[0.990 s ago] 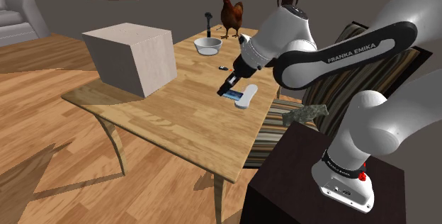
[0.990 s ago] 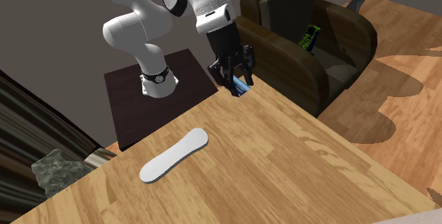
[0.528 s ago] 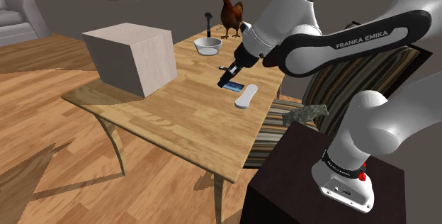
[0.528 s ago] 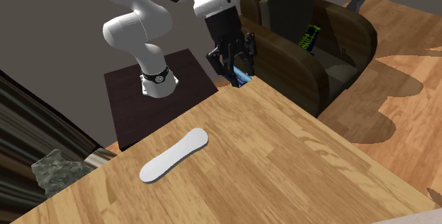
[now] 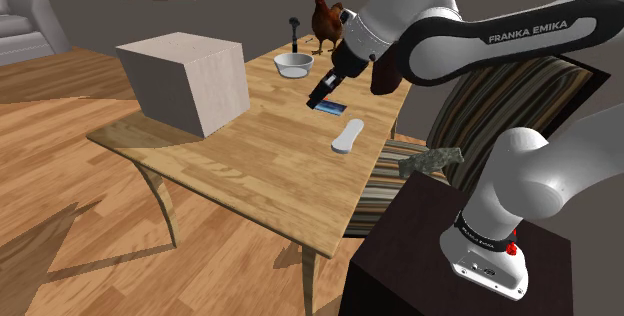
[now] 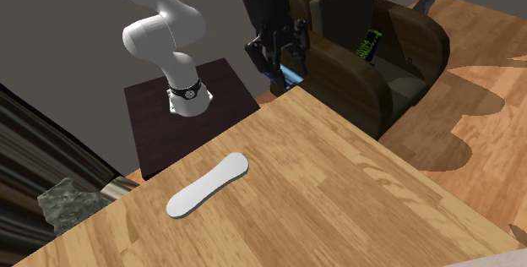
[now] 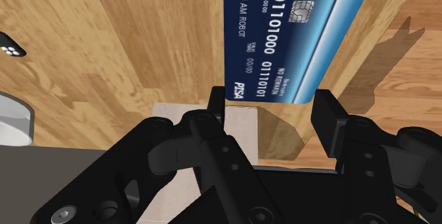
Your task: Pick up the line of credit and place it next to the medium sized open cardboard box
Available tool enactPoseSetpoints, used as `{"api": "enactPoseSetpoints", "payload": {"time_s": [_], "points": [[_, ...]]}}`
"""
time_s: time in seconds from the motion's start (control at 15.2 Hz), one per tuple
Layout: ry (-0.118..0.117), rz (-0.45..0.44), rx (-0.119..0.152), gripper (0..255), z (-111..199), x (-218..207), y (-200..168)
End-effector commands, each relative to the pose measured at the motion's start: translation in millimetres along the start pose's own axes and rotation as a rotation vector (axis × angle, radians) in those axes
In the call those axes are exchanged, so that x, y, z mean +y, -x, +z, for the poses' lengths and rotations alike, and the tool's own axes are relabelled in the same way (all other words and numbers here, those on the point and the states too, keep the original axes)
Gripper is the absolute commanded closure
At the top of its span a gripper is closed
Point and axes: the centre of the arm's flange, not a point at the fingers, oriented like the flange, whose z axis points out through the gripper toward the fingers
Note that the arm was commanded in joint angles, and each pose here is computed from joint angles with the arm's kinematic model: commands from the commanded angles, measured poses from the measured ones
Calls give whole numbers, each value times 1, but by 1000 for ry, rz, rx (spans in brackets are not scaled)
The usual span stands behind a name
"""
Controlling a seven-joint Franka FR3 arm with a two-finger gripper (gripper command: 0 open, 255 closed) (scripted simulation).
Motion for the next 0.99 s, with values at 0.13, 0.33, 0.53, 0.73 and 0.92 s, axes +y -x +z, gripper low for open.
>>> {"api": "enactPoseSetpoints", "payload": {"time_s": [0.13, 0.33, 0.53, 0.73, 0.92], "points": [[0, 0, 0, 255, -18, 0, -11], [0, 0, 0, 255, -31, 0, -20], [0, 0, 0, 255, -44, 0, -29], [0, 0, 0, 255, -57, 0, -37], [0, 0, 0, 255, -71, 0, -46]]}}
